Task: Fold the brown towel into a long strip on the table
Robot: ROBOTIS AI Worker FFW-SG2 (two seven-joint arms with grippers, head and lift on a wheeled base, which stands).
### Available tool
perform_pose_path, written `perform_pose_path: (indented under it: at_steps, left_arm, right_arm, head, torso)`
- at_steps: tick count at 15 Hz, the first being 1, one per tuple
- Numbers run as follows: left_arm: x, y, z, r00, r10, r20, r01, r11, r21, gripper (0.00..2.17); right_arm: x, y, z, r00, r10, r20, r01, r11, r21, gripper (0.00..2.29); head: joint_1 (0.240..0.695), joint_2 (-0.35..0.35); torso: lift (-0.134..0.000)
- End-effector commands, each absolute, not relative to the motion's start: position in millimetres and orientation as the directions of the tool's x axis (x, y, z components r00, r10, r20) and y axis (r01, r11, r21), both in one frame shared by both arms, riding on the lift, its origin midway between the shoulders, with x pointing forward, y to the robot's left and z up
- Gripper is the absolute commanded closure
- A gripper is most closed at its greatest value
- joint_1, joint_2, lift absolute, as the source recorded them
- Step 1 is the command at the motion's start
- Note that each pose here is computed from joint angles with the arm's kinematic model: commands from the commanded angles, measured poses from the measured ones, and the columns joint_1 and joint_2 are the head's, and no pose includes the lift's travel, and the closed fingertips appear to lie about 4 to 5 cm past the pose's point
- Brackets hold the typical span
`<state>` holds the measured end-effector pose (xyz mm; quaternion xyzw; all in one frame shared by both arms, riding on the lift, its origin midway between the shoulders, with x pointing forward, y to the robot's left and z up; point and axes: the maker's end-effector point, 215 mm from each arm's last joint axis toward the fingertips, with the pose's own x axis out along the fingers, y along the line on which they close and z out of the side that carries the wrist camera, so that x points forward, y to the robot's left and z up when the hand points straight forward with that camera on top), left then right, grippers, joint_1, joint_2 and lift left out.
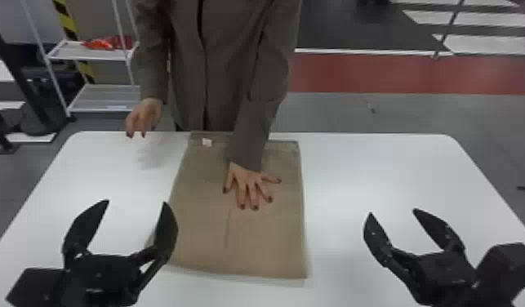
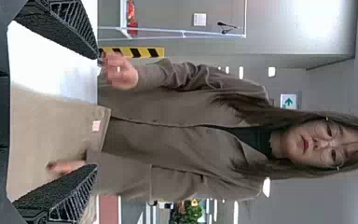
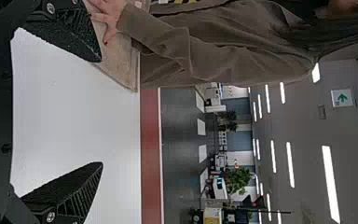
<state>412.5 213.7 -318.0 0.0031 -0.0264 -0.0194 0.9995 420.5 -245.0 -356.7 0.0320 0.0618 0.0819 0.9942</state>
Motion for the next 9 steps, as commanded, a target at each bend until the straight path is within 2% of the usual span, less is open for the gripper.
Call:
perform_pose_path:
  at_steps: [1,9]
  left_arm:
    - [412.2,213.9,-318.6,0.998,-0.037,0.052,0.037,0.999,0.009,0.04]
    - [412.3,212.1,-318.7,0.998,-0.040,0.053,0.039,0.999,0.012,0.04]
  right_arm:
    - [421.4,-246.0,-357.1,0.979,0.166,-0.116,-0.157,0.984,0.084,0.10]
    - [421.2,-247.1,-358.4,0.979,0.164,-0.117,-0.154,0.984,0.088,0.10]
  head:
    - [0.695,-0.043]
    - [0.695,-0.046]
  torso:
    - [-0.112]
    - [-0.112]
